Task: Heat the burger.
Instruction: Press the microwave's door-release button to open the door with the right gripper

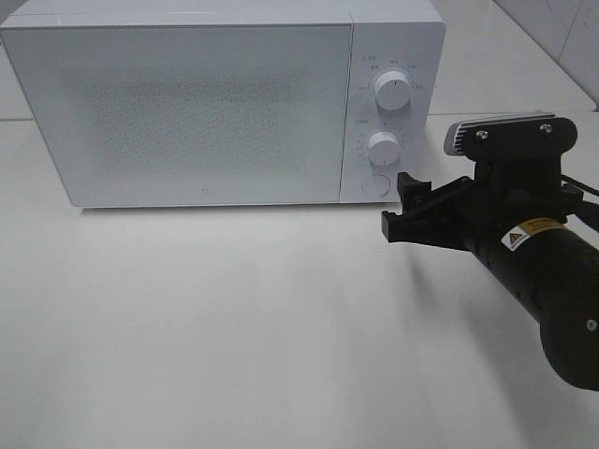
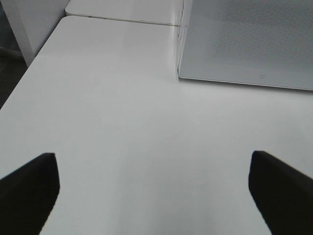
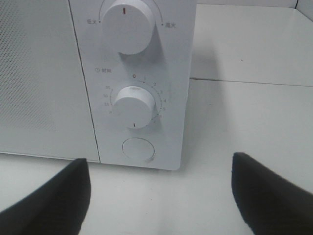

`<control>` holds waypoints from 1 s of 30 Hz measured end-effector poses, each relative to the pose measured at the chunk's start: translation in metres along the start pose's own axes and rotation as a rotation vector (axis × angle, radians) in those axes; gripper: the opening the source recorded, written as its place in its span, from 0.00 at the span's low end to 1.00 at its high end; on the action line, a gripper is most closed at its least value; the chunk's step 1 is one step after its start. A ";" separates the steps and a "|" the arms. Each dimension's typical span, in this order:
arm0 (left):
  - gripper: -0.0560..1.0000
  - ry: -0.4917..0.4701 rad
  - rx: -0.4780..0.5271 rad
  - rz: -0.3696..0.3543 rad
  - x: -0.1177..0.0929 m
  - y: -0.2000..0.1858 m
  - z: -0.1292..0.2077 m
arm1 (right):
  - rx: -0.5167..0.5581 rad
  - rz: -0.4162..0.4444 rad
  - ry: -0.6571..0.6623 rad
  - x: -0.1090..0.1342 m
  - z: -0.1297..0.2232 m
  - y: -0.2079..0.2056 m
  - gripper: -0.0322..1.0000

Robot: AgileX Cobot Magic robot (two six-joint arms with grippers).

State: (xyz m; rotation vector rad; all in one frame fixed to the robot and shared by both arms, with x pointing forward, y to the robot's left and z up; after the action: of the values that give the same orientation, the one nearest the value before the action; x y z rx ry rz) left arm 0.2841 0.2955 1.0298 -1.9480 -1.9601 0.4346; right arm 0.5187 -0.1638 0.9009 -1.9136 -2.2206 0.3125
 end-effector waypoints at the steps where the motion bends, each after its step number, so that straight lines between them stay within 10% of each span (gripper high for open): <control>1: 0.97 0.000 0.000 0.000 0.000 0.000 0.000 | 0.000 0.000 0.000 0.000 0.000 0.000 0.76; 17: 0.97 0.000 0.000 0.000 0.000 0.000 0.000 | 0.016 -0.003 0.584 0.003 0.003 0.001 0.73; 30: 0.97 0.000 0.000 0.000 0.000 0.000 0.000 | 0.052 -0.009 1.307 0.008 0.007 0.001 0.32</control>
State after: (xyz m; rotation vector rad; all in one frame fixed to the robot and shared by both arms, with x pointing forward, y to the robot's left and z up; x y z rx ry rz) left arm 0.2841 0.2955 1.0298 -1.9480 -1.9601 0.4346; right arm 0.5166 -0.1565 0.8937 -1.3535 -1.2709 -0.6895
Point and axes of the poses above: a point on each arm's last joint axis where the gripper is mounted, y pointing out along that axis toward the gripper, x along the wrist's bending axis when the last joint is at zero, z = x × y, the point moved 6 cm from there along y, pointing out along that axis toward the gripper, and after that the axes turned 5 degrees about y, right-handed, at the moved point
